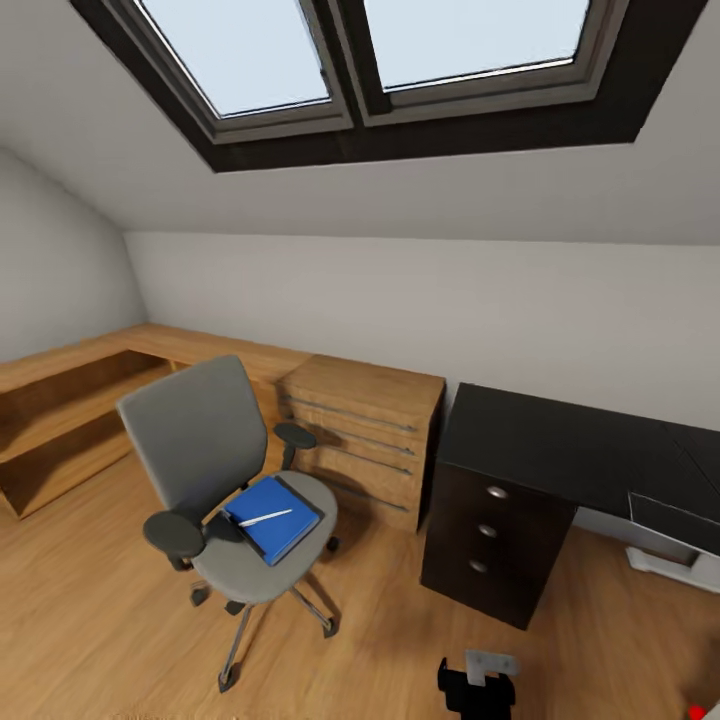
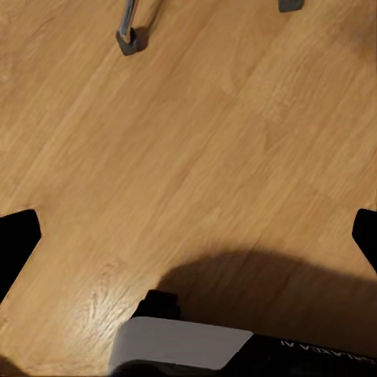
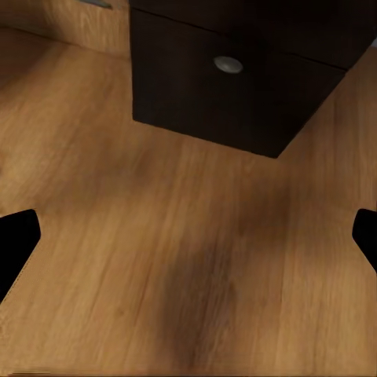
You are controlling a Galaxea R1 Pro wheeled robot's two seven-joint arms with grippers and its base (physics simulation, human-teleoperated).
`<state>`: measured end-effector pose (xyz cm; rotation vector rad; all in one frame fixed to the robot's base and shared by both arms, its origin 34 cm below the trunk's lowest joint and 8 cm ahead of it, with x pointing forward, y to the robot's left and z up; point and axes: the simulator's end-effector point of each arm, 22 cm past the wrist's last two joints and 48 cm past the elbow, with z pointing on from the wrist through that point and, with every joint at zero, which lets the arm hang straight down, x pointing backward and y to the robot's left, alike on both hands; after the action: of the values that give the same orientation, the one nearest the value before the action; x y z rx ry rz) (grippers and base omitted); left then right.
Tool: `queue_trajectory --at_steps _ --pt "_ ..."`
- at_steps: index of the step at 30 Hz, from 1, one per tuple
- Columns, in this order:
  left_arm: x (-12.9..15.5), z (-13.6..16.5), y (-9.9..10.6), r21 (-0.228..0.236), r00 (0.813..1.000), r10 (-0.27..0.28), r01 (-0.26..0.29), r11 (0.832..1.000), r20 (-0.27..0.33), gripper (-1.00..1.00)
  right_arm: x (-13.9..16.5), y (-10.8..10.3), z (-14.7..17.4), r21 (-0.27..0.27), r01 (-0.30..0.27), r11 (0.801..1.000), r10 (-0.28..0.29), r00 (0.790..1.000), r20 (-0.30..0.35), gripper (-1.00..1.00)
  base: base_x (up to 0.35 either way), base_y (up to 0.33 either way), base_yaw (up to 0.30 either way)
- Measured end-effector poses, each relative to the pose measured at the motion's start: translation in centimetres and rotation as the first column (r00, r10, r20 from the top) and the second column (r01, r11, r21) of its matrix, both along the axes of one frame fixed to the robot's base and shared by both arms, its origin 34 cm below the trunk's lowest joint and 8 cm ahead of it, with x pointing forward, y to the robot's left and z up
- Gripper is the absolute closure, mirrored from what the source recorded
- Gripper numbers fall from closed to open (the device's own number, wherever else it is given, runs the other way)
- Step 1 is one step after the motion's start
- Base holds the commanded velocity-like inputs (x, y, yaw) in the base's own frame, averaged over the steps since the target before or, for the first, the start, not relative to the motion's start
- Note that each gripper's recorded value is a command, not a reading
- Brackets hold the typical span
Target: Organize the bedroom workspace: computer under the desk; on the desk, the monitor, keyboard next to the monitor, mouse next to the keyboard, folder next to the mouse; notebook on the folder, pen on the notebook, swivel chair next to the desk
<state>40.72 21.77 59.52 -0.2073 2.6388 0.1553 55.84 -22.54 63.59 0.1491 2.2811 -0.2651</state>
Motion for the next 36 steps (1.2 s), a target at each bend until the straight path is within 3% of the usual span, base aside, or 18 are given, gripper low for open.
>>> queue_trajectory --at_steps 6,20,36 --pt "-1.8 -1.5 0.3 0.034 0.999 0.011 -0.009 0.999 -0.049 -1.00 -0.1 0.0 -0.2 0.000 0.001 1.000 -0.001 1.000 -0.006 -1.00 0.000 0.043 0.092" --pt "-2.0 -1.7 0.6 0.040 0.998 0.019 -0.016 0.999 -0.056 -1.00 -0.2 -0.2 -0.3 -0.002 -0.003 1.000 0.003 1.000 -0.005 -1.00 0.000 0.001 0.014" --pt "-2.5 -2.0 1.3 0.057 0.998 0.026 -0.023 0.998 -0.065 -1.00 -0.2 -0.1 -0.3 -0.002 -0.003 1.000 0.003 1.000 0.003 -1.00 0.000 0.000 0.245"
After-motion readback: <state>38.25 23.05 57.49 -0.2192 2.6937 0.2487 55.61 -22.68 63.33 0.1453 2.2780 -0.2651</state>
